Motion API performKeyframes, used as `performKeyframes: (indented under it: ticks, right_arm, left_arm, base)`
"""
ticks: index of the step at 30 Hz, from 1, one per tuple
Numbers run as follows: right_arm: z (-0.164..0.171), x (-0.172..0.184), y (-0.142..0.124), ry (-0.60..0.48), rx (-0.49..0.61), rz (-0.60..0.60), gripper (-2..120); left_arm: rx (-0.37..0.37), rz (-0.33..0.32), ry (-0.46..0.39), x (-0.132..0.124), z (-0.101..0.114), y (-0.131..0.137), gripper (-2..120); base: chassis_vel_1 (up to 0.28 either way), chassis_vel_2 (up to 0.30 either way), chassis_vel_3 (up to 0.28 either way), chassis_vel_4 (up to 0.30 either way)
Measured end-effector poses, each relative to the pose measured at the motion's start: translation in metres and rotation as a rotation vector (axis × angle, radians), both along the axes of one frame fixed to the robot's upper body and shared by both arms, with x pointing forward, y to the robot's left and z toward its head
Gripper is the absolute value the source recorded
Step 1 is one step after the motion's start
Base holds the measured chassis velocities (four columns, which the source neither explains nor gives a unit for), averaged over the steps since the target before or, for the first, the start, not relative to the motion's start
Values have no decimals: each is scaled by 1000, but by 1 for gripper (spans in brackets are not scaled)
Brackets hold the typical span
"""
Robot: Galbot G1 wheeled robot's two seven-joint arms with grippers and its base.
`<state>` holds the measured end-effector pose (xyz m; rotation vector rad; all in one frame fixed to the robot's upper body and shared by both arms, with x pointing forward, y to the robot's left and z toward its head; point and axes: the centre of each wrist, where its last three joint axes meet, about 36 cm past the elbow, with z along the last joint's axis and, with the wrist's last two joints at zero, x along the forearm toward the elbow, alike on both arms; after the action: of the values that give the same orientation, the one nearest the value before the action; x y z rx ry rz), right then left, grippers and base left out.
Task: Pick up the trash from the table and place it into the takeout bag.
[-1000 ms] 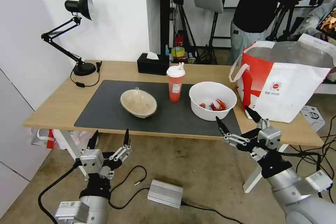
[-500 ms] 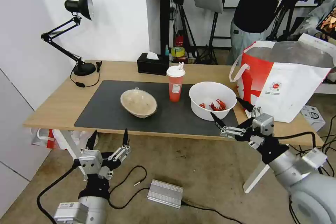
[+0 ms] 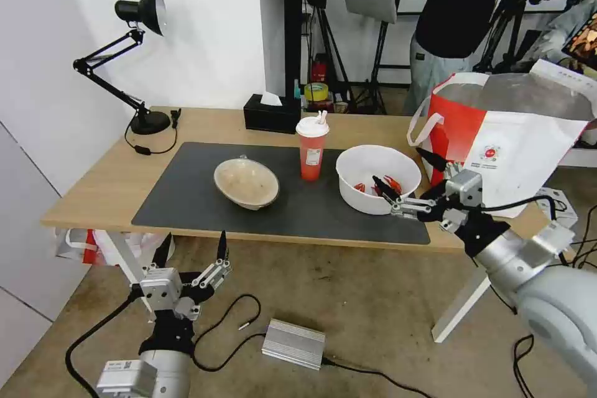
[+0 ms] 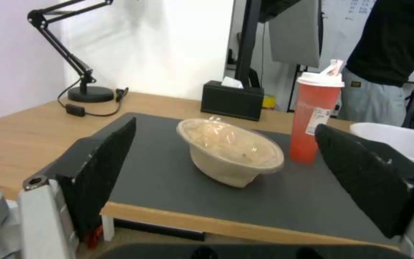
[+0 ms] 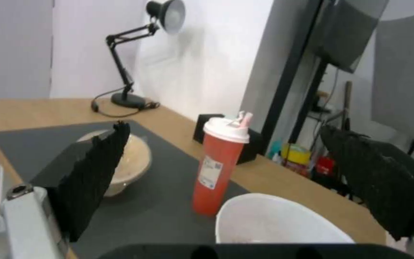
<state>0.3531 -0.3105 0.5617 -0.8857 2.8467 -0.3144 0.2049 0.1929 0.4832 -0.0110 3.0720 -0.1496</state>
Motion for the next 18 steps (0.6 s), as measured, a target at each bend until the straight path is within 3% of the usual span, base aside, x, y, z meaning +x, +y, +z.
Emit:
performKeyframes:
  ticks: [18]
  right_arm:
    - [3,23,-11,158,-80,70,100]
  left_arm:
    - [-3,-2,13,2,-6,-2,100]
  base:
    - [0,0,0,0]
